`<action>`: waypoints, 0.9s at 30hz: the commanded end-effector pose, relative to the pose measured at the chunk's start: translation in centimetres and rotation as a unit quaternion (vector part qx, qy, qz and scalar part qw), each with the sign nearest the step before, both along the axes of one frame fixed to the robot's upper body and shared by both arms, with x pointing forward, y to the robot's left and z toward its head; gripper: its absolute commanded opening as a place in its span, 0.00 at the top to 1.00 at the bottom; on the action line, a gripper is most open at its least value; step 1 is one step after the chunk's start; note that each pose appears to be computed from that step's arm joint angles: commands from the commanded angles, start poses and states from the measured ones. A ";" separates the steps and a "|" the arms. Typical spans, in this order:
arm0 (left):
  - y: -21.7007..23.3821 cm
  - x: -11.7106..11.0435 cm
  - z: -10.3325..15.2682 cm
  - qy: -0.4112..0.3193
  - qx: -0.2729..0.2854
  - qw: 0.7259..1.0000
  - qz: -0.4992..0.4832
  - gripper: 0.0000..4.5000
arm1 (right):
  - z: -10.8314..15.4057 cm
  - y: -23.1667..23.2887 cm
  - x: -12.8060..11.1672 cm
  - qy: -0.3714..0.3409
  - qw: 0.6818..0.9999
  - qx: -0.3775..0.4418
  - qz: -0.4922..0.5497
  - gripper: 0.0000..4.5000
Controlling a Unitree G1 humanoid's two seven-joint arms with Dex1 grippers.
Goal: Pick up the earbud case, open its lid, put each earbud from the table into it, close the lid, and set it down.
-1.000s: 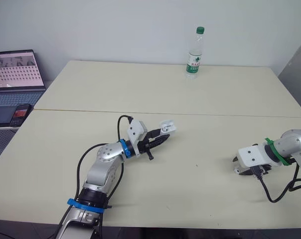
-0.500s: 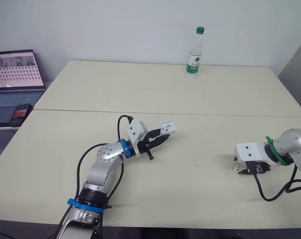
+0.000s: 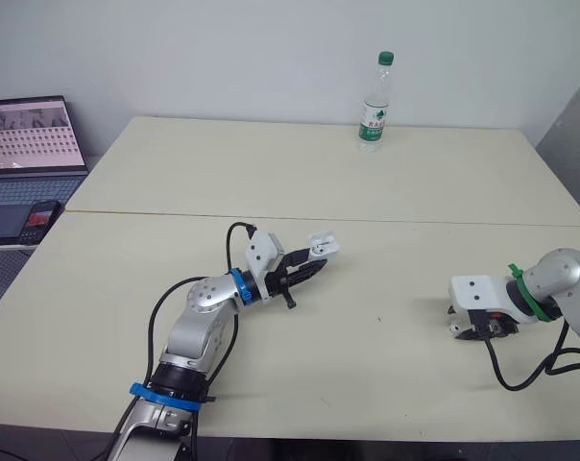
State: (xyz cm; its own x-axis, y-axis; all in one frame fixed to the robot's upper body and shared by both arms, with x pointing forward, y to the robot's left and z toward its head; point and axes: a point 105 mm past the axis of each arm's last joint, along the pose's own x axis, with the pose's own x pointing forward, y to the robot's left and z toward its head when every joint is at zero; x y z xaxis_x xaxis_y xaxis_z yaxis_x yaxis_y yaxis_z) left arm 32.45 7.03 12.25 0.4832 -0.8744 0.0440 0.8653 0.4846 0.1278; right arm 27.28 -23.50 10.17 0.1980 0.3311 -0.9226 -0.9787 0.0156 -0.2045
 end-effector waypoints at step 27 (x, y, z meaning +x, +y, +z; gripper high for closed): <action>0.0 -0.3 1.1 -0.023 -0.007 1.000 0.003 0.83 | 0.2 -0.6 -0.2 0.005 1.000 -0.028 0.007 0.67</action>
State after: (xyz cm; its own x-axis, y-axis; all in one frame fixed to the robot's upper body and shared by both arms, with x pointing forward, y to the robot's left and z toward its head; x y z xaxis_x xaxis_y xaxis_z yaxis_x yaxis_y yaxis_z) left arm 32.48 7.17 12.08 0.4963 -0.8671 0.0429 0.8587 0.4975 0.1228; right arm 27.03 -23.69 9.88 0.1761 0.3070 -0.9353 -0.9826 -0.0017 -0.1855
